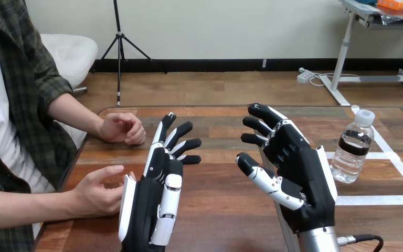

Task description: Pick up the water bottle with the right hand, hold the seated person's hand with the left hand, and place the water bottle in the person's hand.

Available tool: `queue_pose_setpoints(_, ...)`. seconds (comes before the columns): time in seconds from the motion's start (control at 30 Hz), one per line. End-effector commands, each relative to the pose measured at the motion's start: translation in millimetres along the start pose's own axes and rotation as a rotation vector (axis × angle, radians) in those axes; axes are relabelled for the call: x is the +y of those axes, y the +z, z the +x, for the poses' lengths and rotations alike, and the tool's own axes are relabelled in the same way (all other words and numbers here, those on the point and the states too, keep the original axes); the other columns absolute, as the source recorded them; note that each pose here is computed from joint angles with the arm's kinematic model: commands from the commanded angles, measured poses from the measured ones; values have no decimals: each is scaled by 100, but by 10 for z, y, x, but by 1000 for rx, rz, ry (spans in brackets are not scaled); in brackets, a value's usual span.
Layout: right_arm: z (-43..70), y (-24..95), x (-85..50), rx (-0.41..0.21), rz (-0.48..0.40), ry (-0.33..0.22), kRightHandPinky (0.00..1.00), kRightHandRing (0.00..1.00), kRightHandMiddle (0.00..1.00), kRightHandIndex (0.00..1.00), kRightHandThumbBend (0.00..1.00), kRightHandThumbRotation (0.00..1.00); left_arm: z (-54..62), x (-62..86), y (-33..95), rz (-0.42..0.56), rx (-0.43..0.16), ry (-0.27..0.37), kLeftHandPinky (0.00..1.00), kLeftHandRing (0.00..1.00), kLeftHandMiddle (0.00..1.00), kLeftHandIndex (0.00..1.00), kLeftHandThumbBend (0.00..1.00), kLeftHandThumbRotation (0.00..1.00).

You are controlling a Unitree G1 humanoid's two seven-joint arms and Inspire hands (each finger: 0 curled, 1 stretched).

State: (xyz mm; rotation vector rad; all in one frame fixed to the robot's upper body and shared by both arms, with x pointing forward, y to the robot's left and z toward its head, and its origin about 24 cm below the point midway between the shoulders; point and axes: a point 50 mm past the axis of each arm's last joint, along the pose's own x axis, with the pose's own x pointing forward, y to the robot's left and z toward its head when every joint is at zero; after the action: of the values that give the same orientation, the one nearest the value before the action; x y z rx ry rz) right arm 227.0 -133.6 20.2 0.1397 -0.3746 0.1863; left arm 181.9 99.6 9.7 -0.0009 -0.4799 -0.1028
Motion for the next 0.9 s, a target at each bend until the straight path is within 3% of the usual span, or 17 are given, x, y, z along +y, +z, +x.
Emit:
queue_pose_setpoints(0.0,193,139,45,-92,3,18,73,82,85,79,66,17,155,-45,83,-21,-76,8,67,78,88,95,20,100)
queue_pose_setpoints(0.5,215,162,34,-110,2,21,74,82,85,79,67,18,158,-50,80,-20,-72,8,67,78,88,95,15,100)
queue_pose_setpoints(0.87,289,249,15,-170,-14,23,73,81,85,79,67,15,150,-50,74,-12,-70,-1,66,78,88,95,15,100)
